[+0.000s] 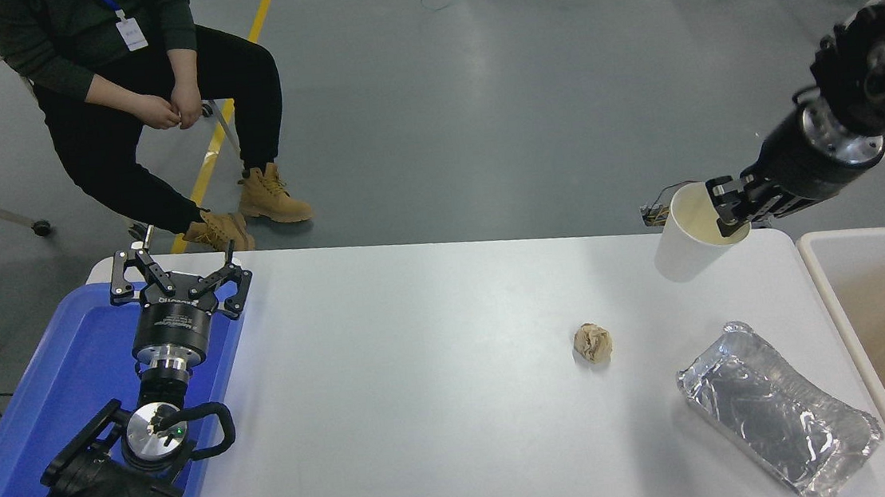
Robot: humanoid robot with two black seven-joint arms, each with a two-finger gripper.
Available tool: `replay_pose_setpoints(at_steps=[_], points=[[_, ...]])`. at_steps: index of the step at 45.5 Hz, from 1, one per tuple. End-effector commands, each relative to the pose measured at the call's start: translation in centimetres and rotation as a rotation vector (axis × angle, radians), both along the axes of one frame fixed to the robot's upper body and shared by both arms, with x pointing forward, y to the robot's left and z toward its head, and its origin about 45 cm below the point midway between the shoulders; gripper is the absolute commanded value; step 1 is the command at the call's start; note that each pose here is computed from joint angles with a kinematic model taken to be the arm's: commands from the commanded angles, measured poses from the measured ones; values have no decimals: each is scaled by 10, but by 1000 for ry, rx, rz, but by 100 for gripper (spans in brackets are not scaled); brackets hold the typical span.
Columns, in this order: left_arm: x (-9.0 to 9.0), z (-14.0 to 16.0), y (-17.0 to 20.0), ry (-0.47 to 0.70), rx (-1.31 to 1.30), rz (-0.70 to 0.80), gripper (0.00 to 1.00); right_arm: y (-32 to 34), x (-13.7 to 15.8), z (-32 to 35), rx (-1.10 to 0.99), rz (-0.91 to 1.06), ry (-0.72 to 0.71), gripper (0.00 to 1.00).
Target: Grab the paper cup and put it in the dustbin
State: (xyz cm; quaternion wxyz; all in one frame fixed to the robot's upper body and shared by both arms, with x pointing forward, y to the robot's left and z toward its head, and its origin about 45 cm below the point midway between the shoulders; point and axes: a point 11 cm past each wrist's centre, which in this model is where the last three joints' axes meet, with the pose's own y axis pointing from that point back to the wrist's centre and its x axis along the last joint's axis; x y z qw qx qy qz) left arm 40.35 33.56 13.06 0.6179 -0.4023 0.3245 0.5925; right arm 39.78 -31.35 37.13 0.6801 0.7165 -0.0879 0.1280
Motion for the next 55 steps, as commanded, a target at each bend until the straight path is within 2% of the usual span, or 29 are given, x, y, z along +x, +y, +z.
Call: replay_pose_setpoints(at_steps=[1,30,40,55], points=[[0,0,0,0,0,-1,100,1,0,44,14,0,-54,0],[0,0,0,0,0,-1,100,-8,6,47,-12,-10,-76,0],[0,0,0,0,0,1,100,-79,31,26,-95,-162,-122,0],[0,0,0,0,0,-1,100,-179,43,-14,-245,-361,-231,0]])
